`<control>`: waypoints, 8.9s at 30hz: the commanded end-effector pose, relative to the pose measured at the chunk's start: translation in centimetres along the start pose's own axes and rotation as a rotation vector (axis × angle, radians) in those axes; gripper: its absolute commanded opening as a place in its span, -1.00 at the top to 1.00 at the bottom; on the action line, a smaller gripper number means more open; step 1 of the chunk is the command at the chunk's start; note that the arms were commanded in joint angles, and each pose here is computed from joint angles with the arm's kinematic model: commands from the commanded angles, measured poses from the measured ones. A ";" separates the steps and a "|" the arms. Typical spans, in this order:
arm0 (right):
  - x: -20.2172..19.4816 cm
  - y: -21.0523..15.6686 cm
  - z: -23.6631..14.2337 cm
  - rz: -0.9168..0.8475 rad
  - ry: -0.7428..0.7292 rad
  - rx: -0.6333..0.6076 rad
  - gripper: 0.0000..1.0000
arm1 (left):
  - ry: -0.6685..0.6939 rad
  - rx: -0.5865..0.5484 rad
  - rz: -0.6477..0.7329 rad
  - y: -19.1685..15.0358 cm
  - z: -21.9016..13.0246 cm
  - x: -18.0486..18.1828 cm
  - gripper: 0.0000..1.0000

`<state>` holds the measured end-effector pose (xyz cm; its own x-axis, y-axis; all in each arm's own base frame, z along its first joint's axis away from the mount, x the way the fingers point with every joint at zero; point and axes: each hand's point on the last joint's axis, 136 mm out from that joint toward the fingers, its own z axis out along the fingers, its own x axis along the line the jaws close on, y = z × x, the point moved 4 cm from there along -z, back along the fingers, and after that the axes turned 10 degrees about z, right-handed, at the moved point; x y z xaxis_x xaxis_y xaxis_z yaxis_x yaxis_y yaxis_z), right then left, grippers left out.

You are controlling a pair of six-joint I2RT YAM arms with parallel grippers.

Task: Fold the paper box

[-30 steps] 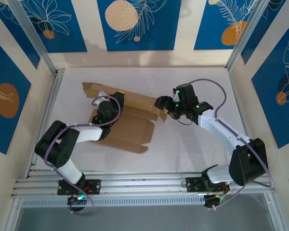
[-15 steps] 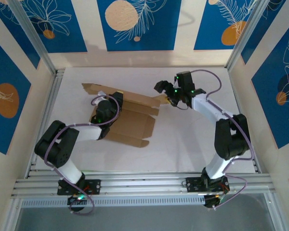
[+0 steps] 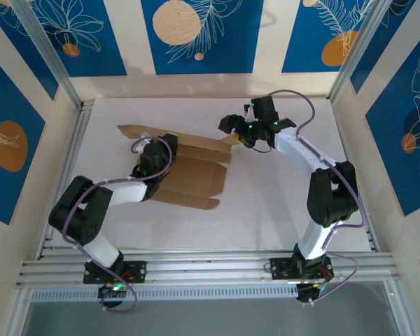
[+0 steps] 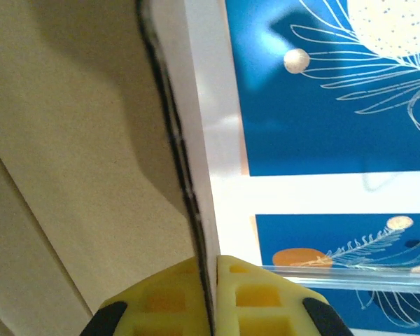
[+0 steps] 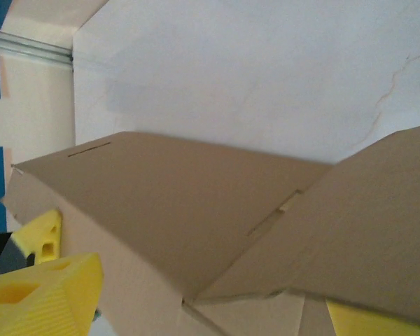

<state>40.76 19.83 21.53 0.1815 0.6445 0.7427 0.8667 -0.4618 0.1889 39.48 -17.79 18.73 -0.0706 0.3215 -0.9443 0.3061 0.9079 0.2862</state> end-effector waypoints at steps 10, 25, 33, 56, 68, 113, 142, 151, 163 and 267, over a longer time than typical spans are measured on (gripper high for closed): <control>4.8 -1.8 -5.3 -0.048 0.049 0.057 -0.36 | 0.169 -0.107 -0.001 2.1 0.7 -0.9 1.00; 4.0 -3.4 1.4 -0.068 -0.113 0.142 -0.39 | 0.121 -0.084 -0.004 1.3 0.1 0.7 1.00; 3.0 -4.1 4.1 0.020 -0.019 0.208 -0.45 | 0.102 -0.062 -0.011 1.0 0.2 0.6 1.00; 4.7 -2.9 6.8 0.268 0.524 0.268 0.28 | 0.070 -0.057 -0.036 0.8 0.0 0.2 1.00; 5.2 -3.0 7.0 0.238 0.579 0.314 0.70 | 0.058 -0.072 -0.039 1.1 -0.3 0.1 1.00; -4.3 -3.7 3.2 -0.264 0.018 0.000 -0.27 | -0.025 -0.240 -0.282 3.9 -0.2 -4.3 1.00; -6.3 -0.7 9.7 -0.173 0.024 -0.124 -0.13 | 0.154 -0.177 -0.288 3.8 -2.7 -5.6 1.00; -5.6 -2.0 10.8 -0.176 0.157 -0.039 0.21 | 0.170 -0.160 -0.302 3.5 -2.8 -5.2 1.00; -1.6 -3.2 10.4 -0.243 0.367 0.041 0.57 | 0.215 -0.143 -0.306 2.7 -2.8 -3.3 1.00; 1.9 -7.5 4.6 -0.370 0.291 0.028 0.27 | 0.117 -0.141 -0.249 4.3 -0.9 -1.3 1.00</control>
<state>37.34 26.63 18.23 -0.3050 0.5430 0.7824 0.8782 -0.1574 0.4517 39.49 -12.88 20.08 -0.3456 0.1153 -0.9313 0.0805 0.9924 0.0929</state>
